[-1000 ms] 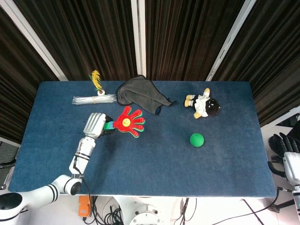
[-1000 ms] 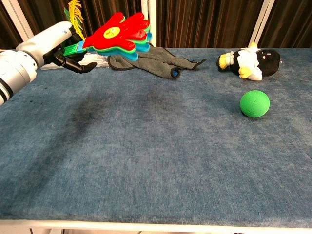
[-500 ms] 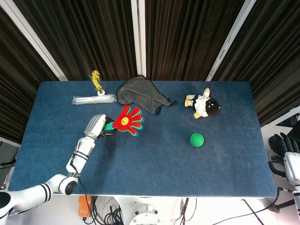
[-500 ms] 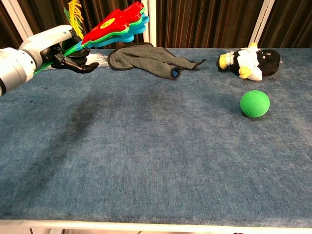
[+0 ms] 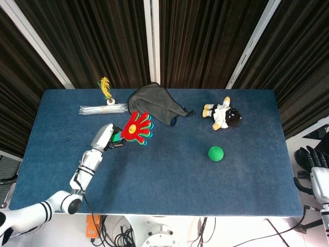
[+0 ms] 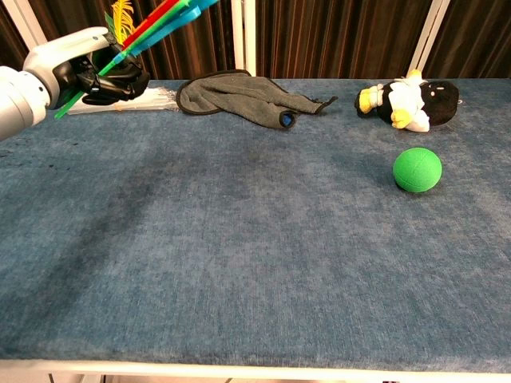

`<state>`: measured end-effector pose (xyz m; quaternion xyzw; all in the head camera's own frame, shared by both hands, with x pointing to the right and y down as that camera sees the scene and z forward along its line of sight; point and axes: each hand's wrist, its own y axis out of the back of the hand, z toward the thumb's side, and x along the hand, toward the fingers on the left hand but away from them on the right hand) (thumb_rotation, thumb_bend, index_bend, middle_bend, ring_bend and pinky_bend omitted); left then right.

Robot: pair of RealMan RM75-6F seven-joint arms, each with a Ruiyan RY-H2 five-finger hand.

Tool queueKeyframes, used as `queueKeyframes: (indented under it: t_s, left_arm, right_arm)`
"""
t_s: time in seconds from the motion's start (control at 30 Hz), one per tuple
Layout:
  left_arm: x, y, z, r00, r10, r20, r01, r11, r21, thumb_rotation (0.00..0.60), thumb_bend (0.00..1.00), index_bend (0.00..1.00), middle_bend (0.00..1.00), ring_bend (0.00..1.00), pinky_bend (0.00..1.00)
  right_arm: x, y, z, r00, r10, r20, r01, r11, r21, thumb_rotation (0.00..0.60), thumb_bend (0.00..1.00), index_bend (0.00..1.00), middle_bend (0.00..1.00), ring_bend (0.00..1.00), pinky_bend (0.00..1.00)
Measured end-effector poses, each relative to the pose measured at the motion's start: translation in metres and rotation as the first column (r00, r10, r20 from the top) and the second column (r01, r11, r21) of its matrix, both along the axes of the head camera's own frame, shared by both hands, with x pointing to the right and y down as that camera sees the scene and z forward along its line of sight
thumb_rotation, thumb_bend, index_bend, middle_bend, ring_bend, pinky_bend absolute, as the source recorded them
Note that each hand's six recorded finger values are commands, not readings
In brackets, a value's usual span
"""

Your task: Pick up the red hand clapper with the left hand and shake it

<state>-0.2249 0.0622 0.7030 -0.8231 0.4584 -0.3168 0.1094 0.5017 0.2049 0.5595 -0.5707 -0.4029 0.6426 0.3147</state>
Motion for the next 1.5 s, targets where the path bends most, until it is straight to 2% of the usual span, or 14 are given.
queueKeyframes:
  t_s: [0.13,0.23,0.43,0.53,0.63,0.73,0.8,0.9,0.97,1.1,1.17,1.23,1.33,1.5]
  left_arm:
    - [0.0,-0.003,-0.006,0.988,-0.089,-0.129,0.081,0.995,-0.064,0.6,0.7,1.0,1.0,1.0,1.0]
    - [-0.004,-0.008,-0.011,0.936,-0.218,-0.277,0.179,0.971,-0.159,0.6,0.7,1.0,1.0,1.0,1.0]
    - [-0.022,-0.026,-0.024,0.691,-0.483,-0.537,0.329,0.872,-0.361,0.6,0.7,1.0,1.0,1.0,1.0]
    - [-0.027,-0.03,-0.027,0.639,-0.508,-0.577,0.337,0.86,-0.384,0.6,0.7,1.0,1.0,1.0,1.0]
    - [-0.03,-0.03,-0.027,0.688,-0.459,-0.563,0.323,0.887,-0.329,0.6,0.7,1.0,1.0,1.0,1.0]
    - [-0.031,-0.029,-0.025,0.816,-0.334,-0.472,0.271,0.942,-0.199,0.6,0.7,1.0,1.0,1.0,1.0]
    - [-0.031,-0.026,-0.023,0.917,-0.204,-0.343,0.19,0.979,-0.074,0.6,0.71,1.0,1.0,1.0,1.0]
    - [-0.029,-0.02,-0.018,0.997,0.013,-0.071,-0.006,0.994,0.107,0.6,0.71,1.0,1.0,1.0,1.0]
    - [-0.027,-0.015,-0.013,0.984,0.138,0.114,-0.158,0.969,0.189,0.6,0.71,1.0,1.0,1.0,1.0]
    - [-0.018,0.003,0.002,0.808,0.361,0.466,-0.511,0.823,0.249,0.6,0.71,1.0,1.0,1.0,1.0]
    - [-0.017,0.012,0.009,0.727,0.416,0.546,-0.608,0.76,0.231,0.6,0.7,1.0,1.0,1.0,1.0]
    - [-0.015,0.016,0.011,0.699,0.437,0.567,-0.639,0.736,0.221,0.6,0.7,1.0,1.0,1.0,1.0]
    - [-0.012,0.013,0.009,0.764,0.414,0.495,-0.573,0.788,0.226,0.6,0.7,1.0,1.0,1.0,1.0]
    - [-0.011,0.0,-0.001,0.957,0.253,0.145,-0.275,0.947,0.165,0.6,0.7,1.0,1.0,1.0,1.0]
  right_arm:
    - [0.0,0.0,0.0,1.0,0.001,0.0,-0.001,1.0,0.002,0.6,0.25,0.0,0.0,0.0,0.0]
    - [0.0,0.0,0.0,1.0,0.002,-0.001,-0.002,1.0,0.001,0.6,0.25,0.0,0.0,0.0,0.0]
    - [-0.001,-0.001,0.001,1.0,-0.001,0.0,0.001,1.0,-0.003,0.6,0.25,0.0,0.0,0.0,0.0]
    - [-0.003,-0.001,0.002,1.0,-0.004,0.0,0.004,1.0,-0.004,0.6,0.25,0.0,0.0,0.0,0.0]
    - [-0.003,-0.001,0.001,1.0,-0.004,-0.001,0.004,1.0,-0.002,0.6,0.25,0.0,0.0,0.0,0.0]
    - [-0.003,-0.001,0.001,1.0,-0.003,-0.002,0.003,1.0,-0.002,0.6,0.25,0.0,0.0,0.0,0.0]
    - [-0.003,-0.001,0.001,1.0,-0.004,-0.001,0.004,1.0,-0.001,0.6,0.25,0.0,0.0,0.0,0.0]
    - [-0.002,-0.001,0.001,1.0,-0.003,-0.001,0.003,1.0,-0.001,0.6,0.25,0.0,0.0,0.0,0.0]
    - [-0.002,-0.001,0.001,1.0,-0.001,0.0,0.001,1.0,-0.001,0.6,0.25,0.0,0.0,0.0,0.0]
    - [-0.001,-0.001,0.0,1.0,0.001,0.001,-0.001,1.0,0.001,0.6,0.25,0.0,0.0,0.0,0.0]
    - [-0.001,-0.001,0.0,1.0,0.0,0.004,0.0,1.0,0.002,0.6,0.25,0.0,0.0,0.0,0.0]
    - [0.0,-0.001,0.0,1.0,-0.002,0.006,0.002,1.0,0.005,0.6,0.25,0.0,0.0,0.0,0.0]
    - [0.0,-0.001,0.0,1.0,-0.001,0.004,0.001,1.0,0.005,0.6,0.25,0.0,0.0,0.0,0.0]
    - [0.001,0.0,0.002,1.0,0.001,0.003,-0.001,1.0,-0.002,0.6,0.25,0.0,0.0,0.0,0.0]
